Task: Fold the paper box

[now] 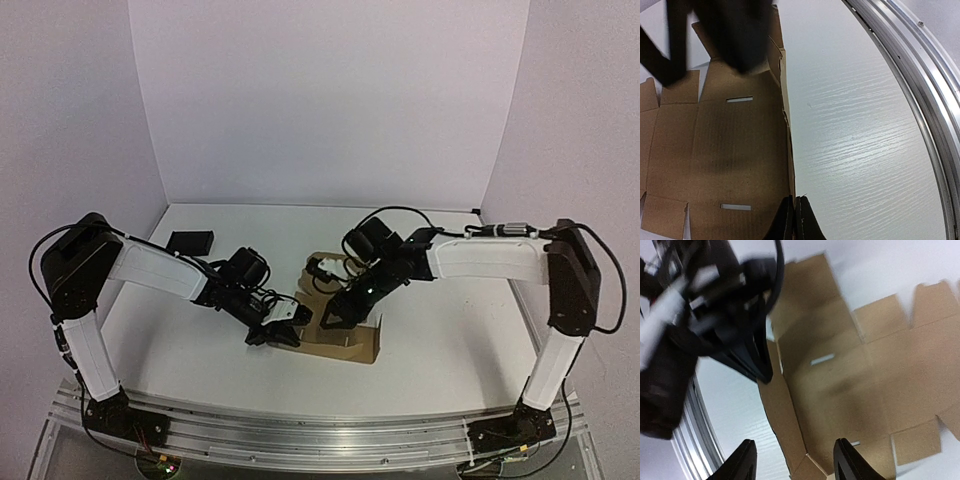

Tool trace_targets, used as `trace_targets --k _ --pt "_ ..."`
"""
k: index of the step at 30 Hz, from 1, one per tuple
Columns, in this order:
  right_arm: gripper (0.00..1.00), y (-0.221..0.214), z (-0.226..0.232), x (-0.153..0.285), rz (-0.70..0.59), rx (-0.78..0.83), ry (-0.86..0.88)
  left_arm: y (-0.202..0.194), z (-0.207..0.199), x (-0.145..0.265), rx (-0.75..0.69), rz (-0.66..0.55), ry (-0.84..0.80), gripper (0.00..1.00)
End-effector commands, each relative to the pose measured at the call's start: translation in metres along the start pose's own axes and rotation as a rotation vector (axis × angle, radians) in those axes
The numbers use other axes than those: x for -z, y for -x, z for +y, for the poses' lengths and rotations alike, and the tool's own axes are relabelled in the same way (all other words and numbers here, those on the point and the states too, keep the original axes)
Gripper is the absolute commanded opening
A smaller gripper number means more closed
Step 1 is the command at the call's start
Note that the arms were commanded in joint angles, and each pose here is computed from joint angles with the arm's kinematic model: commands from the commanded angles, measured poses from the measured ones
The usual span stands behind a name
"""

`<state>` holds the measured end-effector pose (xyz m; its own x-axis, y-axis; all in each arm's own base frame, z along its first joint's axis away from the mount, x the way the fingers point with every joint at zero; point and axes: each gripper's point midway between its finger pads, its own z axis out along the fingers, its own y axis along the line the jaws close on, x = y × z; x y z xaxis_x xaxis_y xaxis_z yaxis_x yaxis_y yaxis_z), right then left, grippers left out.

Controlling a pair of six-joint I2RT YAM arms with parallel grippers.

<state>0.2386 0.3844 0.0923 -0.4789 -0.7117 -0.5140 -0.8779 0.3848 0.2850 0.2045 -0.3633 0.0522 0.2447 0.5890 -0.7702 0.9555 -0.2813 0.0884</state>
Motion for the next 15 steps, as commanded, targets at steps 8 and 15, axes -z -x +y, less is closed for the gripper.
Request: trace_targets --k 8,15 --pt "0.18 -0.035 0.016 0.063 -0.248 -0.971 -0.319 -0.001 -0.001 -0.001 0.084 0.038 -0.024 0.00" --pt "0.00 -0.082 0.028 0.015 -0.054 -1.105 -0.402 -0.001 -0.001 -0.001 0.069 0.028 -0.016 0.00"
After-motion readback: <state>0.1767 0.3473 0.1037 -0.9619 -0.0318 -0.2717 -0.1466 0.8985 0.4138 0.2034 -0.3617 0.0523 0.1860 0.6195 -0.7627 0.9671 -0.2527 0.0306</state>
